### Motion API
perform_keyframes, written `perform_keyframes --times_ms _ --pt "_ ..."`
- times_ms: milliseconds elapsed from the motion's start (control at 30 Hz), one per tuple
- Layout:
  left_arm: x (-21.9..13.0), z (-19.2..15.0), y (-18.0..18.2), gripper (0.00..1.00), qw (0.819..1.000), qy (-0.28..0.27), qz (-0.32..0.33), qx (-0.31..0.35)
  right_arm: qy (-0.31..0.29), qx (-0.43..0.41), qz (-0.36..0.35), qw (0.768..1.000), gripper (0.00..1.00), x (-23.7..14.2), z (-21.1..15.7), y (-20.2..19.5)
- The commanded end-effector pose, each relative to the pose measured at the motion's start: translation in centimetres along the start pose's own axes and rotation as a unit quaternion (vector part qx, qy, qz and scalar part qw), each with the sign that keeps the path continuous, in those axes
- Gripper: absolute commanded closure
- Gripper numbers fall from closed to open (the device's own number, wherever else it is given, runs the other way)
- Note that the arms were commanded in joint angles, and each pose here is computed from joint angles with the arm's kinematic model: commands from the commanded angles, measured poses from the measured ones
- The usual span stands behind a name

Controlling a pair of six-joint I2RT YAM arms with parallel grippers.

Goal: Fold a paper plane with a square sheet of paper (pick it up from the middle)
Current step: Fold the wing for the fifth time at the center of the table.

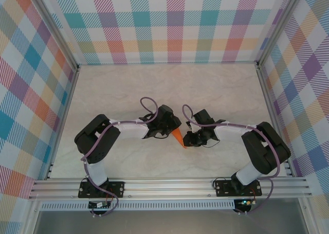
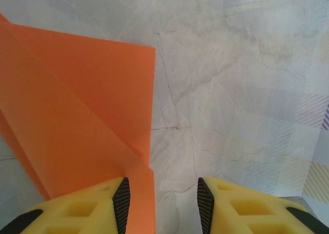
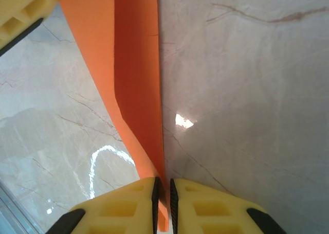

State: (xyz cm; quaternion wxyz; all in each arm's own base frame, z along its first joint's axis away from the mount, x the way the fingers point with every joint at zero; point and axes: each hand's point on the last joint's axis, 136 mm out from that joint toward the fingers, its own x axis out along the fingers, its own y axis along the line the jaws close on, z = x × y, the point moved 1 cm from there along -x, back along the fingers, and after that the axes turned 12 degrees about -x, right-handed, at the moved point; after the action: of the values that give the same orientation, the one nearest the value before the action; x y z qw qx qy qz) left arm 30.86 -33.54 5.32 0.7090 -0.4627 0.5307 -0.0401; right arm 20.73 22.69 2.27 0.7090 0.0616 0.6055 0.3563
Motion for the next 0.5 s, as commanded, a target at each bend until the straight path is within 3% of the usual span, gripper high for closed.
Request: perform_keyframes --times_ms 0,200,333,467 --pt "0.4 0.2 0.5 0.58 1.0 0.002 0.015 0.008 0.015 -0.002 0.006 1.0 0.85 0.8 -0.4 0.1" --pt "0.7 0.2 1.4 0.59 0.999 0.002 0.032 0.007 0.019 0.002 0.001 1.0 0.82 0.5 -0.5 0.1" --pt "1.0 0.1 1.7 0.59 0.999 0.005 0.038 0.007 -0.017 -0.006 0.006 1.0 0.74 -1.5 0.5 1.2" --pt "1.2 0.0 1.6 0.59 0.999 0.01 0.038 0.009 -0.043 -0.013 0.022 0.999 0.75 -3.0 1.5 2.5"
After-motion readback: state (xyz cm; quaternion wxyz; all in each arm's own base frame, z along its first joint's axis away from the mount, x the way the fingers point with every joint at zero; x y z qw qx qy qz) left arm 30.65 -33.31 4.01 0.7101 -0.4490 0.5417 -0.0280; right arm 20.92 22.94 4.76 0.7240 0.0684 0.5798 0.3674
